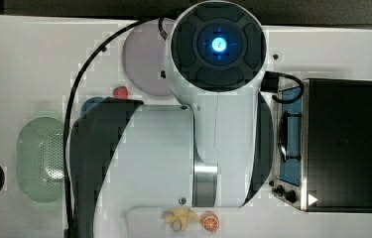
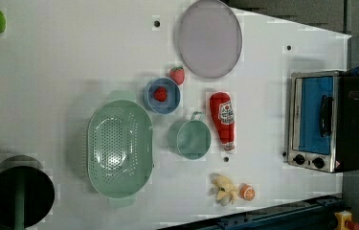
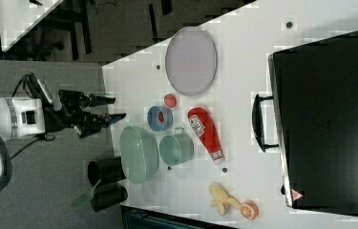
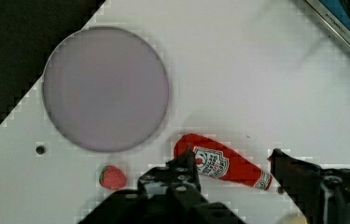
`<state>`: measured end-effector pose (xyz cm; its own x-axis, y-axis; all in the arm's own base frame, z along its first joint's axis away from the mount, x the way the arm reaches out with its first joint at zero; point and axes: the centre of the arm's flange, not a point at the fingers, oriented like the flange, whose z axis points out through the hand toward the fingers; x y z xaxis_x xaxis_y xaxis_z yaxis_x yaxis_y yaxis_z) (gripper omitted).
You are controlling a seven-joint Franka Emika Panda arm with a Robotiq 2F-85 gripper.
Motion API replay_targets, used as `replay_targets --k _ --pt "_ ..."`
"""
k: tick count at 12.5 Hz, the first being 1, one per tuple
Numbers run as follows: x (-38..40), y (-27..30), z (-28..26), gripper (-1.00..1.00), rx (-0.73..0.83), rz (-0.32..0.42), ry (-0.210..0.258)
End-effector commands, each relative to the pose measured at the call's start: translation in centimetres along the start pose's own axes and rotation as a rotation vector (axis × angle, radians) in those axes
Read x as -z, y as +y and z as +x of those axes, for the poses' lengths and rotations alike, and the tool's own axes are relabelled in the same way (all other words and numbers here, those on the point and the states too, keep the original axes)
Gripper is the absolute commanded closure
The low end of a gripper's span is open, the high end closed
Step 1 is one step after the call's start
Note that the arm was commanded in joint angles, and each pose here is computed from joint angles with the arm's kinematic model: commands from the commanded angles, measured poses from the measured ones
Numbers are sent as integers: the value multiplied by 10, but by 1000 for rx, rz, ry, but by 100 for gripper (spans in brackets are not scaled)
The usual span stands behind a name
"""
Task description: Pick Ketchup from the table and place it in strainer.
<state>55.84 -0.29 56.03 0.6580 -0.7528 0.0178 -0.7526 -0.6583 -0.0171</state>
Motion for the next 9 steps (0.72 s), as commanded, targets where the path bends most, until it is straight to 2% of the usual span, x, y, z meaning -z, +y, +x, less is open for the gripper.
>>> replay_targets --k 1,3,6,9 --pt "37 68 -40 -59 25 -38 -49" --pt "28 68 -41 -99 27 -51 -62" --pt "-9 56 -44 -100 129 -81 -99" --pt "-60 34 -44 -100 384 -76 -117"
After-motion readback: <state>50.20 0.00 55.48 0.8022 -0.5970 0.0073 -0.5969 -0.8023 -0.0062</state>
